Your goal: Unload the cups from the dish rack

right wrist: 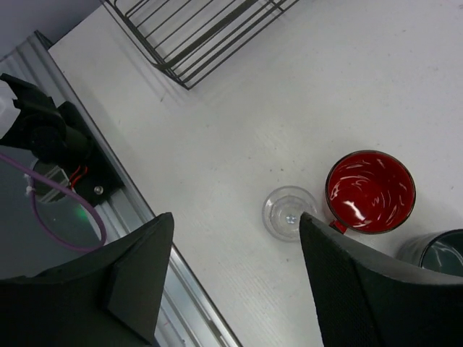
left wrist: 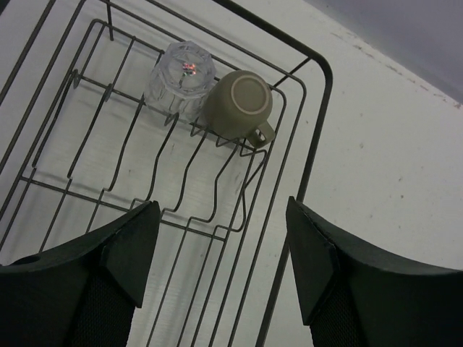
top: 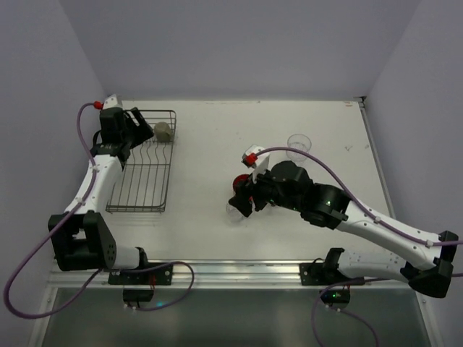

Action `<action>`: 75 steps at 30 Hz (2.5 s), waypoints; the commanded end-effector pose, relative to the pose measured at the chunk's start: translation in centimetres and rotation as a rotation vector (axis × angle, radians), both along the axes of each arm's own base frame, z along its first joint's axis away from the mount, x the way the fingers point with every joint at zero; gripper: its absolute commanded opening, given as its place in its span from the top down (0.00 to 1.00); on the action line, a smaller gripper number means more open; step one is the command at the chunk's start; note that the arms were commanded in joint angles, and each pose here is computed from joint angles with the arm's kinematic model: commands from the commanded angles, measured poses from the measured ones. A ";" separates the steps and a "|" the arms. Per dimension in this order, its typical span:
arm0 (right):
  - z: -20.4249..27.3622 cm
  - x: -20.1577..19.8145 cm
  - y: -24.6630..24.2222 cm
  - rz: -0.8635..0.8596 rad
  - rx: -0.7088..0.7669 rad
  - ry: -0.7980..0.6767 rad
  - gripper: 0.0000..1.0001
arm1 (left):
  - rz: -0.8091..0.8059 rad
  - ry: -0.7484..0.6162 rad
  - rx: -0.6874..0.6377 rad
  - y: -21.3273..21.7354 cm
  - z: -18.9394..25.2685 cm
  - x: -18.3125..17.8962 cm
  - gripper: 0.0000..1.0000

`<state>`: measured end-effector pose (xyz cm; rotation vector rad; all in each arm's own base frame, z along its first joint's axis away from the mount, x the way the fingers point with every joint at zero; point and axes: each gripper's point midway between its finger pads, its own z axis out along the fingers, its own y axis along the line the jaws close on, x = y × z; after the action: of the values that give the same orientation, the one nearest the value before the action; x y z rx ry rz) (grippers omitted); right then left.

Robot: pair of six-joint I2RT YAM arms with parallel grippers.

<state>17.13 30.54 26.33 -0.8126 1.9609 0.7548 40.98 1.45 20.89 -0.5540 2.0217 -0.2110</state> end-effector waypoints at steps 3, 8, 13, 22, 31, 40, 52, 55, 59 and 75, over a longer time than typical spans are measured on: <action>-0.1 0.3 -1.0 -0.062 0.091 -0.042 0.43 | 0.038 -0.028 0.046 1.5 0.5 4.2 0.27; -0.5 0.2 -1.6 -0.079 0.132 -0.050 0.47 | 0.094 0.010 0.124 3.5 -1.0 8.0 0.27; -1.0 0.2 -1.4 -0.073 0.143 -0.052 0.47 | 0.098 0.063 0.182 4.4 -3.6 10.6 0.27; -2.0 0.5 -0.5 -0.056 0.120 -0.044 0.47 | 0.057 0.095 0.220 4.5 -5.9 13.2 0.26; -1.8 1.2 0.0 -0.068 0.109 -0.061 0.46 | 0.051 0.139 0.241 4.8 -8.3 14.5 0.37; 1.5 2.0 -1.2 -0.105 0.161 -0.141 0.43 | 0.067 0.126 0.239 5.0 -7.7 14.7 0.70; 3.1 1.5 1.7 -0.058 0.326 -0.043 0.36 | 0.045 -0.174 0.078 2.1 7.1 12.4 0.90; 4.4 1.3 1.9 -0.063 0.426 -0.022 0.36 | -0.068 -0.249 -0.056 -1.5 9.2 9.2 0.93; 6.4 0.5 1.9 -0.033 0.542 -0.001 0.37 | -0.240 -0.280 -0.236 -7.2 9.2 3.5 0.94; 8.6 0.9 3.4 0.129 0.740 0.141 0.38 | -0.723 -0.424 -0.740 -18.9 10.0 -16.0 0.94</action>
<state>19.02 32.75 32.64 -0.3907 1.6359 1.3983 27.99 -15.28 28.16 -0.2267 1.6847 -1.2062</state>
